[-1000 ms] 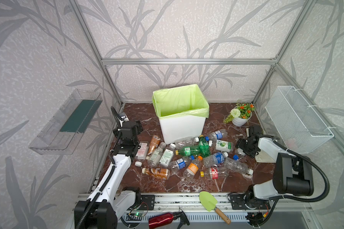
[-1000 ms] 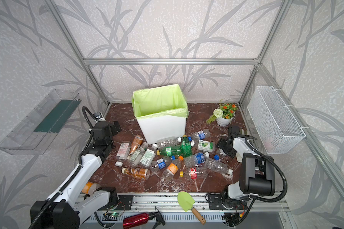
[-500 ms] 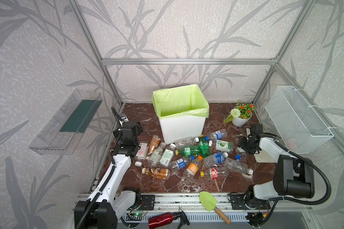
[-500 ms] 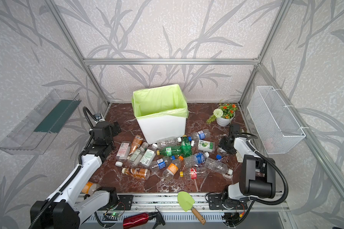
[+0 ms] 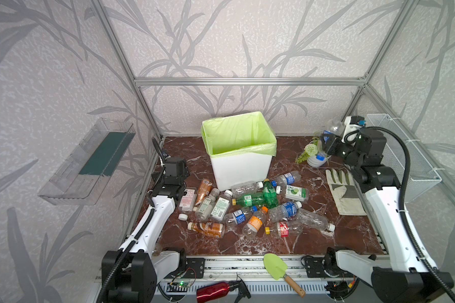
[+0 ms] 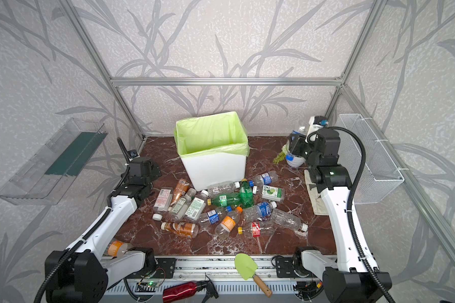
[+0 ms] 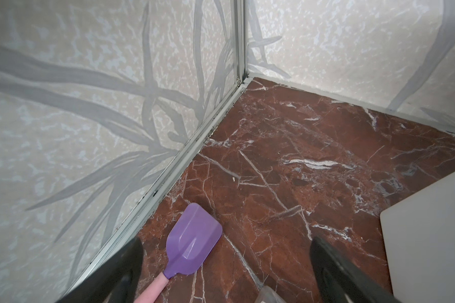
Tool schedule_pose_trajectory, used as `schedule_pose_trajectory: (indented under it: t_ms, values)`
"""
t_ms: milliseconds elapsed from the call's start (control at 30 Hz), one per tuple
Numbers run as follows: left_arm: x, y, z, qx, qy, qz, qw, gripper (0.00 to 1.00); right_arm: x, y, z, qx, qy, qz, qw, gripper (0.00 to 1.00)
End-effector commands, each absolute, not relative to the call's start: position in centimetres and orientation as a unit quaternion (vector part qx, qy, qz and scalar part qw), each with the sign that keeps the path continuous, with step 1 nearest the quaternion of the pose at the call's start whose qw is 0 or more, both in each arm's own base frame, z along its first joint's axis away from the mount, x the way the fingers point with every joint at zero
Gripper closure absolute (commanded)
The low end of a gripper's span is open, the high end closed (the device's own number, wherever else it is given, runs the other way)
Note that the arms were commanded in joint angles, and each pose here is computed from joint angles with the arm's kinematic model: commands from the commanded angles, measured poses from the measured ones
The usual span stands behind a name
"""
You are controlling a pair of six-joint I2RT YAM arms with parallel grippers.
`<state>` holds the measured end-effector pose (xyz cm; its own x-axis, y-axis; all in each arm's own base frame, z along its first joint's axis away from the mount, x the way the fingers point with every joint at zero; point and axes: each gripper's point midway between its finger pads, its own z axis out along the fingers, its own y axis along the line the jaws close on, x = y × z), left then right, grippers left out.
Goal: Throw the plastic bottles in the bin
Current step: 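Lift the blue-labelled bottle over the green-lined bin and release it, then grasp the orange-brown bottle with the left gripper while the right gripper withdraws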
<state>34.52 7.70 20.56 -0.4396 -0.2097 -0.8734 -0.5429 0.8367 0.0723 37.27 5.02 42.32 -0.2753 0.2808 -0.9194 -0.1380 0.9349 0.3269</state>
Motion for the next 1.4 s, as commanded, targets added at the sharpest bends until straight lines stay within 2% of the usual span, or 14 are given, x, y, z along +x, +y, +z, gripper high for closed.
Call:
schedule_pose_trajectory:
  t_ms: [0, 100, 167, 233, 400, 500, 567, 600, 667, 733, 833, 967, 1267, 1367]
  values:
    - [34.2, 7.8, 20.7, -0.241, 0.834, 0.169, 0.466, 0.01, 35.7, 7.4, 51.2, -0.026, 0.71, 0.169, 0.683, 0.52]
    - [34.0, 7.7, 20.1, -0.24, 0.842, 0.171, 0.452, 0.01, 33.3, 7.9, 58.8, -0.037, 0.625, 0.198, 0.754, 0.52]
    - [33.8, 7.7, 19.7, -0.24, 0.845, 0.171, 0.445, 0.01, 32.8, 9.3, 61.2, -0.057, 0.597, 0.225, 0.768, 0.52]
    - [33.7, 7.6, 19.5, -0.241, 0.847, 0.169, 0.443, 0.01, 33.4, 11.9, 61.3, -0.088, 0.597, 0.245, 0.759, 0.51]
    - [33.8, 7.3, 19.6, -0.238, 0.851, 0.159, 0.44, 0.01, 39.0, 22.5, 54.2, -0.16, 0.658, 0.314, 0.665, 0.5]
    - [33.8, 7.2, 19.5, -0.238, 0.854, 0.159, 0.435, 0.01, 42.2, 32.7, 43.9, -0.248, 0.734, 0.338, 0.535, 0.5]
    - [33.8, 7.3, 19.7, -0.236, 0.856, 0.162, 0.43, 0.01, 42.3, 35.4, 40.6, -0.294, 0.77, 0.293, 0.485, 0.39]
    - [33.7, 7.3, 19.8, -0.232, 0.858, 0.167, 0.427, 0.01, 42.6, 35.5, 39.1, -0.302, 0.789, 0.269, 0.462, 0.34]
    - [33.4, 7.5, 20.3, -0.224, 0.859, 0.177, 0.425, 0.01, 43.1, 34.1, 41.1, -0.291, 0.794, 0.232, 0.481, 0.1]
    - [33.1, 7.6, 20.6, -0.218, 0.859, 0.182, 0.426, 0.01, 42.7, 32.4, 45.5, -0.287, 0.767, 0.206, 0.535, 0.04]
    - [32.6, 7.7, 21.0, -0.224, 0.856, 0.184, 0.428, 0.01, 41.9, 28.8, 52.0, -0.246, 0.725, 0.172, 0.62, 0.01]
    - [32.3, 6.4, 21.0, -0.193, 0.869, 0.16, 0.426, 0.01, 40.8, 24.3, 55.3, -0.198, 0.702, 0.172, 0.662, 0.01]
    - [34.0, -0.3, 19.1, -0.05, 0.904, 0.134, 0.402, 0.01, 39.6, 15.9, 50.5, -0.094, 0.721, 0.196, 0.659, 0.01]
    - [35.3, -3.3, 16.7, -0.012, 0.928, 0.082, 0.364, 0.11, 39.1, 12.7, 48.7, -0.056, 0.729, 0.194, 0.654, 0.01]
